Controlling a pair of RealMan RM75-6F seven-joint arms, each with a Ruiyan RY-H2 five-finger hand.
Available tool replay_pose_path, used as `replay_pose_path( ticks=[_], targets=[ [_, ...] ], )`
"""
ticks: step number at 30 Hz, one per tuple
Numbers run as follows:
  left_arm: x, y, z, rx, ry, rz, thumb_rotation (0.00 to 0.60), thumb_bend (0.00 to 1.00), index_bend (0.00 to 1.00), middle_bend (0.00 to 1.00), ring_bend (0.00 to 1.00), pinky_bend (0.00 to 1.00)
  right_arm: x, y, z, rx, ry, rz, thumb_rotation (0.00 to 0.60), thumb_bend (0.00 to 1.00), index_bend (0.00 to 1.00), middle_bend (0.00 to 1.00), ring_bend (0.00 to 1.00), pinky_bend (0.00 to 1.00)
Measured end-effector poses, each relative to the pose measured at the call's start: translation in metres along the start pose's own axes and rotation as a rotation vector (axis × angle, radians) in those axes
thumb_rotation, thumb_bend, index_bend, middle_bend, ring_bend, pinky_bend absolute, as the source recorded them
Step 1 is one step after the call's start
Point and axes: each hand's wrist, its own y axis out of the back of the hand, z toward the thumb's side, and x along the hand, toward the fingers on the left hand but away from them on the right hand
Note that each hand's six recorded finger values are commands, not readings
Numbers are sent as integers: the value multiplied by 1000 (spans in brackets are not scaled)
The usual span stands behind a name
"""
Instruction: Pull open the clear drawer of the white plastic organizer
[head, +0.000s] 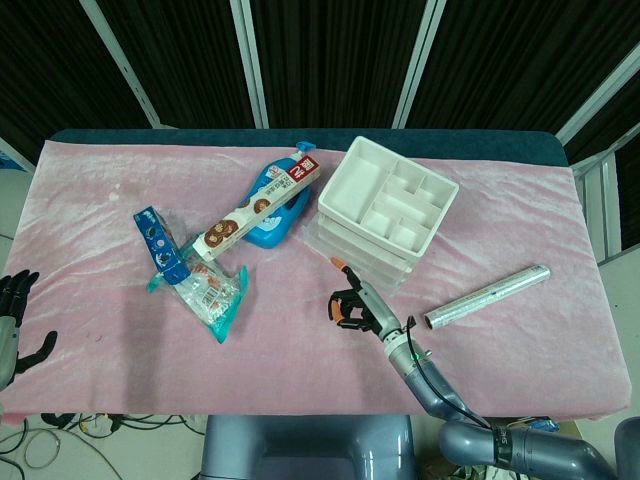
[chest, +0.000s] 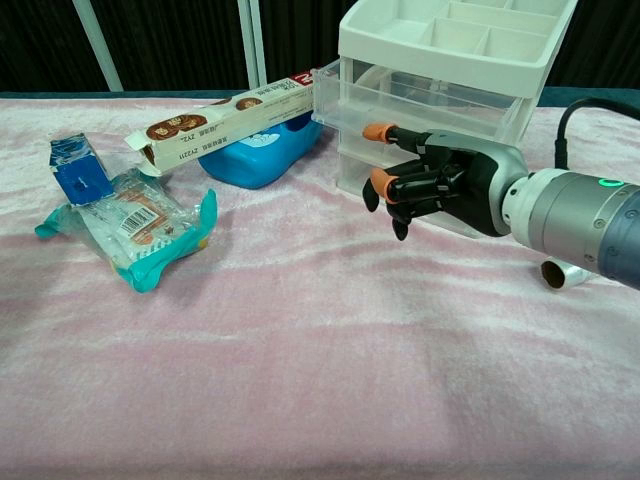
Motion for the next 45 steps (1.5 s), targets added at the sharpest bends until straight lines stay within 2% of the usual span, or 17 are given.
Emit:
replay_pose_path(
  ticks=[31, 45],
  targets=[
    [0, 0, 0, 2, 2, -1, 600, 332, 80, 43, 24, 75, 24, -25, -4, -5, 8, 62, 600, 585, 0, 652, 764, 647],
    [1, 0, 0, 0, 2, -1, 600, 332, 72, 42, 24, 74, 31, -25, -15, 8, -10, 35, 600, 585, 0, 652, 763, 647]
  ],
)
